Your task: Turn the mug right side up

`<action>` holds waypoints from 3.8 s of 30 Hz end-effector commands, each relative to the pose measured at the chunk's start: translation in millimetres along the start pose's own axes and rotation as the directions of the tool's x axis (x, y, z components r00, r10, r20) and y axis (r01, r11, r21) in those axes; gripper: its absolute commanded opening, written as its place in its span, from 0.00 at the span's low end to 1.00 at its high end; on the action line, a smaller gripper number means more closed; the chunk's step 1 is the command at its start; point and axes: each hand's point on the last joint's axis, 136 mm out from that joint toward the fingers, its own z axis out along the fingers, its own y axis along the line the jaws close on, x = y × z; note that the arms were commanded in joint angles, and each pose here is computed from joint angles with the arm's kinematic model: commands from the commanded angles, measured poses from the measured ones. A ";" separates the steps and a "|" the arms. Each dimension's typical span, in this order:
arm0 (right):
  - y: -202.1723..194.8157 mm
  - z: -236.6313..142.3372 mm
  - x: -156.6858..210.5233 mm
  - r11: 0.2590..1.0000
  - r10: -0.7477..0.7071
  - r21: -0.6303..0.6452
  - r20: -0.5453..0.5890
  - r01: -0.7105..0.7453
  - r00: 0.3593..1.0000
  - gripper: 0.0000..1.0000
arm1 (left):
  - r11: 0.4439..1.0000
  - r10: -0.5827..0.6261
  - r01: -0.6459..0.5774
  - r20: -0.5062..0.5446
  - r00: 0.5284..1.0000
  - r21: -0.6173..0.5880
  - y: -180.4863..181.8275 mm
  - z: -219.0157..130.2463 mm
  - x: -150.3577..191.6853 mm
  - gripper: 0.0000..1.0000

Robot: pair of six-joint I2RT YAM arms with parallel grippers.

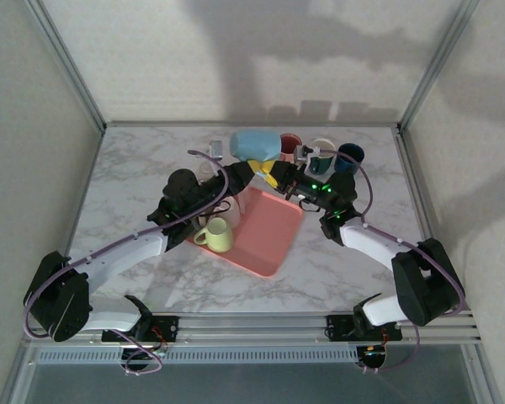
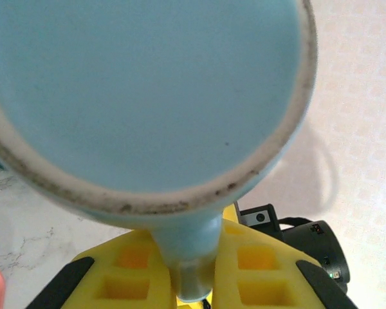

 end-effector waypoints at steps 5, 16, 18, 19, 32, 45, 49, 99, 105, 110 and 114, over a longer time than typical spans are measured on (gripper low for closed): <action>37.7 -5.2 -14.8 0.975 -0.221 0.044 0.070 0.218 0.973 0.00 | 0.996 0.080 -0.080 0.023 0.997 0.040 -15.3 -9.2 -4.4 0.53; 43.6 -25.8 -21.3 0.938 -0.327 0.149 0.077 0.314 0.942 0.00 | 0.989 0.147 -0.147 -0.018 0.989 -0.018 -9.1 -13.1 -0.5 0.67; 41.4 -32.3 -23.5 0.920 -0.360 0.194 0.071 0.341 0.930 0.00 | 0.983 0.175 -0.177 -0.049 0.983 -0.044 -4.3 -13.2 3.1 0.67; 39.7 -35.8 -24.2 0.908 -0.377 0.223 0.064 0.355 0.924 0.00 | 0.980 0.189 -0.193 -0.062 0.980 -0.059 -2.3 -13.9 4.2 0.67; -7.1 -140.8 -41.1 0.393 -0.595 0.767 -0.209 0.507 0.776 0.00 | 0.851 0.383 -0.458 -0.293 0.876 -0.257 35.6 -23.3 16.2 0.69; -68.9 -200.7 -75.0 -0.109 -0.555 0.848 -0.484 0.518 0.677 0.00 | 0.708 0.411 -0.572 -0.417 0.811 -0.414 79.7 -34.6 22.1 0.70; -93.4 -214.5 -88.1 -0.224 -0.499 0.854 -0.515 0.470 0.697 0.00 | 0.703 0.402 -0.572 -0.427 0.810 -0.423 86.7 -36.2 28.8 0.70; -208.5 -206.1 -133.5 -0.171 -0.433 0.916 -0.401 0.364 0.807 0.40 | 0.696 0.390 -0.558 -0.415 0.822 -0.452 102.0 -46.5 37.1 0.73; -185.6 -205.8 -117.9 -0.111 -0.436 0.922 -0.381 0.371 0.815 0.48 | 0.681 0.363 -0.547 -0.423 0.830 -0.487 106.7 -53.3 37.0 0.73; -165.1 -196.2 -93.6 -0.010 -0.393 0.896 -0.411 0.443 0.823 0.50 | 0.653 0.335 -0.540 -0.437 0.835 -0.531 111.7 -64.3 35.5 0.74; -154.0 -180.3 -68.1 0.122 -0.317 0.852 -0.452 0.509 0.834 0.50 | 0.619 0.309 -0.552 -0.473 0.825 -0.559 116.5 -75.6 36.7 0.73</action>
